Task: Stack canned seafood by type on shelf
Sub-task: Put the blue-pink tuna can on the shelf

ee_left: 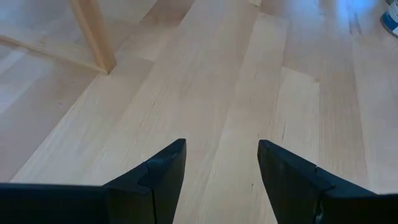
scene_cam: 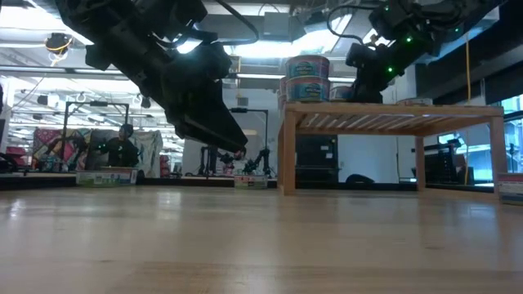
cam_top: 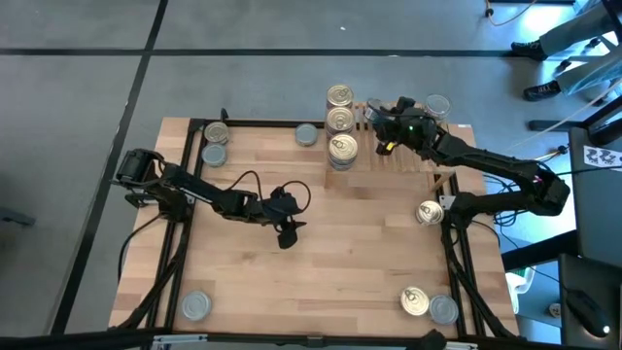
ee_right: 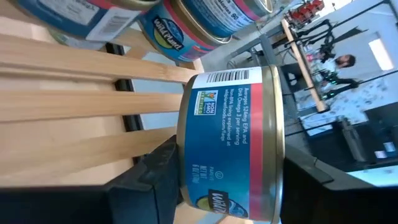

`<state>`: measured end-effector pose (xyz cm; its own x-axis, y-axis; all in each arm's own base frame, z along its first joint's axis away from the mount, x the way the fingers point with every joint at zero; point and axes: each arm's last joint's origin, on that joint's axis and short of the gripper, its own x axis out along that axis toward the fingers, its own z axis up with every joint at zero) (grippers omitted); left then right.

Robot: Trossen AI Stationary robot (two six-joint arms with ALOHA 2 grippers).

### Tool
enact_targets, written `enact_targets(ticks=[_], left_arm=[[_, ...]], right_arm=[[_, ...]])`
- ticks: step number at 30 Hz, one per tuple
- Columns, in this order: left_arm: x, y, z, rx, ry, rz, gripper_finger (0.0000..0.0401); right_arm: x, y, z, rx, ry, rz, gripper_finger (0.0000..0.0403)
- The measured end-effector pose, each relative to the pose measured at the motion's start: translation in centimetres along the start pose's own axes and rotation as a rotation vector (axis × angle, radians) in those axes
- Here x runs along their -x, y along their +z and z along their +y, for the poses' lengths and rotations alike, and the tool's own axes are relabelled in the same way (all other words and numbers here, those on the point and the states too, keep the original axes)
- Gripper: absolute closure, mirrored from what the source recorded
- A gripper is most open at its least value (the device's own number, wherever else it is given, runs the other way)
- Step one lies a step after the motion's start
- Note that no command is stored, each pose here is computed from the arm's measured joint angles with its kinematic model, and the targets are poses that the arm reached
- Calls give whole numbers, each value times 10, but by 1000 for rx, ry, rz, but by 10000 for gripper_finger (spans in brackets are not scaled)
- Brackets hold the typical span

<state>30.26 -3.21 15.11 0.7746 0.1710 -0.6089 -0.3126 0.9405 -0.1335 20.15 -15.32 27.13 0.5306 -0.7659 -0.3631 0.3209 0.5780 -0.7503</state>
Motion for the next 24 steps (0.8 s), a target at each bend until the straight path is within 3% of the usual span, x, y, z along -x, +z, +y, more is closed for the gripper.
enact_targets(ticks=[5, 16, 24], left_arm=[[0, 0, 0, 0, 0, 0, 203], [0, 0, 0, -16, 0, 0, 203], [0, 0, 0, -19, 1, 0, 203]], right_arm=[[-7, -2, 3, -60, 26, 5, 207], [-11, -3, 5, -124, 36, 15, 96], [-10, -3, 6, -172, 43, 12, 79]])
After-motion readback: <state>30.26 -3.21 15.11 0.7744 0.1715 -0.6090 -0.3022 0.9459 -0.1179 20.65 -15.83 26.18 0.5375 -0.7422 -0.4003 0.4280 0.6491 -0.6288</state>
